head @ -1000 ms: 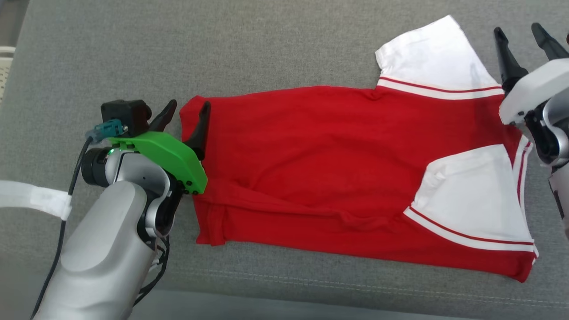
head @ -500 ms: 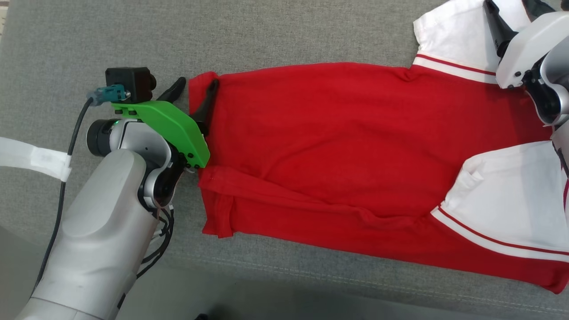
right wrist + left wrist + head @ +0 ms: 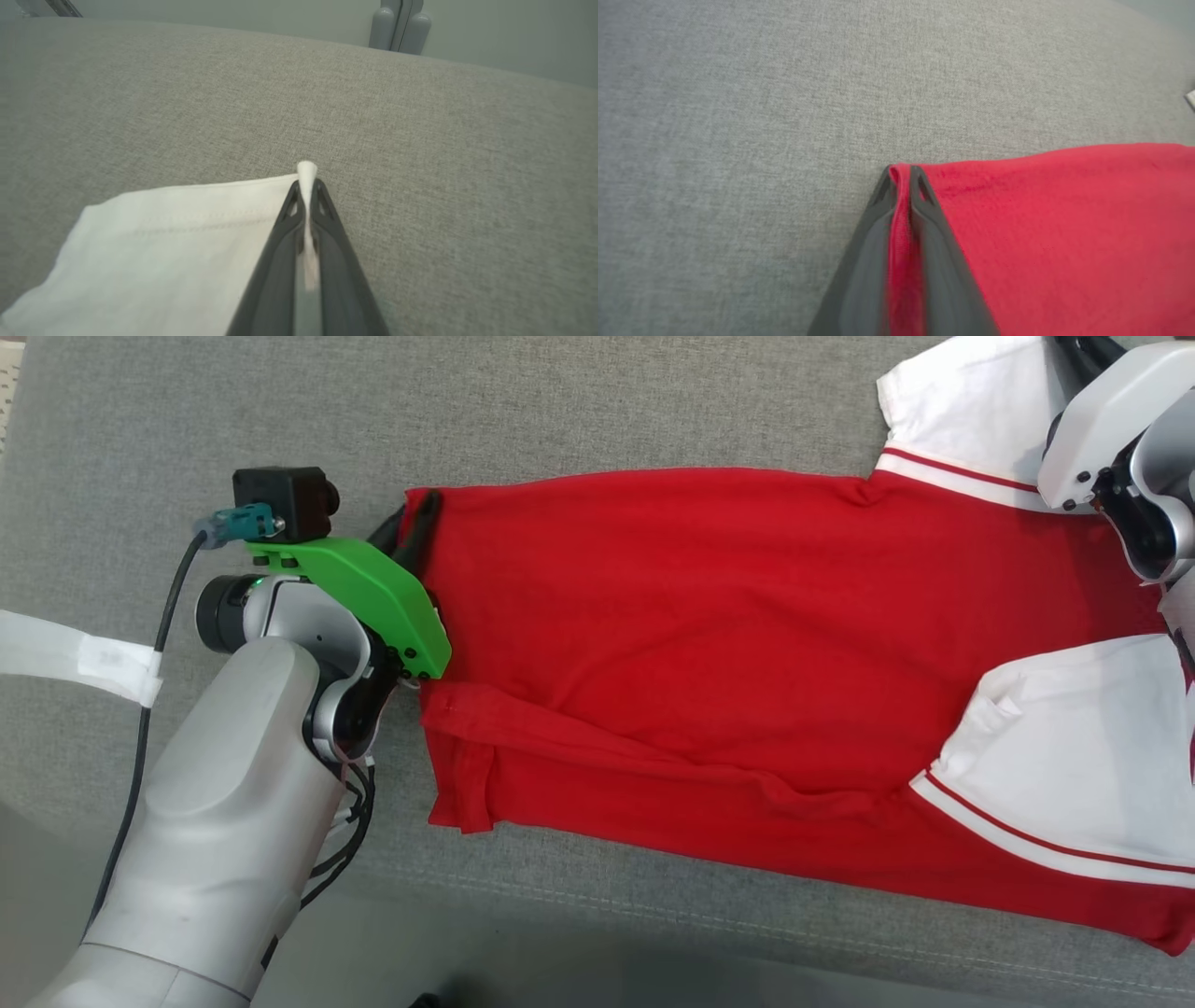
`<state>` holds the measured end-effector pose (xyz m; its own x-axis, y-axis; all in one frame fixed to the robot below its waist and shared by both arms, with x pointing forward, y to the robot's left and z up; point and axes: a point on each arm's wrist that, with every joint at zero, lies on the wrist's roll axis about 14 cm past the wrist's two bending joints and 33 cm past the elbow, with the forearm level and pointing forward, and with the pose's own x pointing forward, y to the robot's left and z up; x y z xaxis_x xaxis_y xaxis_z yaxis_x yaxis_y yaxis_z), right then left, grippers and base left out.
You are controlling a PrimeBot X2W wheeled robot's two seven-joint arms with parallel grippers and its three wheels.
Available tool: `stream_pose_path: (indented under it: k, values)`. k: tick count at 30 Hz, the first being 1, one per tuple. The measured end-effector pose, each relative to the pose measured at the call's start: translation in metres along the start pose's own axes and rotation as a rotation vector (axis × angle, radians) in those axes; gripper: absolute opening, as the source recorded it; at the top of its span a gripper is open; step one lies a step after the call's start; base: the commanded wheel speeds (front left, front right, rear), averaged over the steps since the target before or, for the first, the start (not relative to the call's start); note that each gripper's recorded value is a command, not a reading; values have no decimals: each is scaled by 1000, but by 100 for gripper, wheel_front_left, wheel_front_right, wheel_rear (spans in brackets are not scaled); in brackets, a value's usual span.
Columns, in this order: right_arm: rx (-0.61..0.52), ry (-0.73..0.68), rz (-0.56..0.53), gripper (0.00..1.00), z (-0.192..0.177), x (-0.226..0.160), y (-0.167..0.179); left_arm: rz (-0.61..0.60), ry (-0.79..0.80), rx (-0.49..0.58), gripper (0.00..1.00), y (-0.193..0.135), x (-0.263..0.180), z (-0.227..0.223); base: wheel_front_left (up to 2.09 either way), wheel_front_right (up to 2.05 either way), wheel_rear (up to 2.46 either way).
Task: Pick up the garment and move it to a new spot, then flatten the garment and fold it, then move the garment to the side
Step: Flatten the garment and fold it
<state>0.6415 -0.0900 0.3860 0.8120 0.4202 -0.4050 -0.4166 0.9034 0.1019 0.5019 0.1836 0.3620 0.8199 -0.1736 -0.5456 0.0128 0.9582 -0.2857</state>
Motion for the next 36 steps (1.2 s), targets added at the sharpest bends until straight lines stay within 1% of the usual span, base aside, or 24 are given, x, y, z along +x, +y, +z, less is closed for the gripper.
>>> stream_pose_path:
  k: [4,7,10,15,17,19,22,25,30,36]
  values:
    - [25,-58,2,0,13,-6,-1,-5,-13,-3,0,-2,-1,3,0,0,0]
    - [35,-116,26,0,26,-14,4,-8,-29,6,0,-2,-2,8,0,0,0]
    - [47,-147,48,0,27,-28,9,-12,-43,16,0,-3,-5,13,0,0,0]
    - [86,-240,61,0,34,-59,8,-19,-50,32,0,-4,-14,13,0,0,0]
    - [106,-264,67,0,31,-74,9,-25,-53,18,0,-5,-18,12,0,0,0]
    - [129,-286,72,0,28,-90,12,-11,-57,39,0,-3,-23,13,0,0,0]
    - [167,-301,73,0,18,-114,16,-18,-70,42,0,-7,-29,15,0,0,0]
    - [207,-318,58,0,10,-139,18,0,-75,65,0,-6,-36,17,0,0,0]
    - [283,-348,27,0,-1,-177,25,-29,-90,89,0,-21,-48,20,0,0,0]
    - [372,-350,-25,0,-19,-217,33,-45,-94,106,0,-30,-67,12,0,0,0]
